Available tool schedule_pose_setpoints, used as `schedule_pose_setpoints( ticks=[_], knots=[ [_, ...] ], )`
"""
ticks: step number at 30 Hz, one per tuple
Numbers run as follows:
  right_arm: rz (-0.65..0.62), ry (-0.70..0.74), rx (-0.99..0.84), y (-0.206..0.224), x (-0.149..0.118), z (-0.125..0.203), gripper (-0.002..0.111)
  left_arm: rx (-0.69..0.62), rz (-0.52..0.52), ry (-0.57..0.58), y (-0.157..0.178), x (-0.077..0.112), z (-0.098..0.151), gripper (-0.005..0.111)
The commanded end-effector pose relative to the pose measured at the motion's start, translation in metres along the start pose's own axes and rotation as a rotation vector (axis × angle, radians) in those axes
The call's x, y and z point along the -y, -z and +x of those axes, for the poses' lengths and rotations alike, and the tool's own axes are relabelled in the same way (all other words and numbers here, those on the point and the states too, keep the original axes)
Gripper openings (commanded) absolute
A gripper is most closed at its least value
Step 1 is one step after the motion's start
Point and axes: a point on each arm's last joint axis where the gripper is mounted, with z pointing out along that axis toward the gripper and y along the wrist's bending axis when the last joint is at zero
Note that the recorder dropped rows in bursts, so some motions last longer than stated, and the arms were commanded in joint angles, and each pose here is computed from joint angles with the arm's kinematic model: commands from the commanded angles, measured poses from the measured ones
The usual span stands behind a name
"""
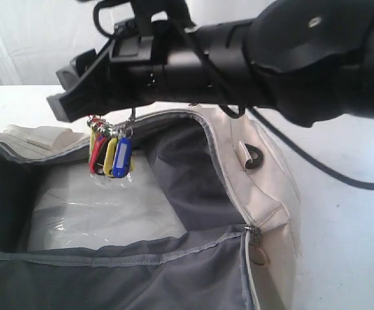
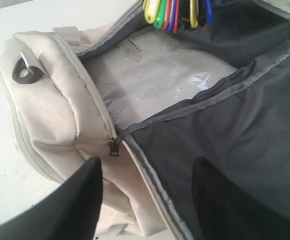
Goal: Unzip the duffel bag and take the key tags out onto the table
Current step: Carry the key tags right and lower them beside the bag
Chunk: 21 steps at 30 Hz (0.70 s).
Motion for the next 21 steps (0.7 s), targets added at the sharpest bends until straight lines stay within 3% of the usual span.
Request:
schedule_pose_setpoints(
  ticks=[1,9,21],
  knots=[
    [0.016,0.031,0.091,0.03,0.001,-0.023,0.0,-0.013,0.005,0.004,0.001,0.001,0.002,0.057],
    [0.056,0.04,0.207,0.086,0.012,-0.049,0.0,-0.013,0.005,0.004,0.001,0.001,0.002,0.057],
    [0.323,0.013,0.278,0.167,0.046,-0.018,0.0,-0.013,0.005,0.004,0.001,0.001,0.002,0.057]
  ],
)
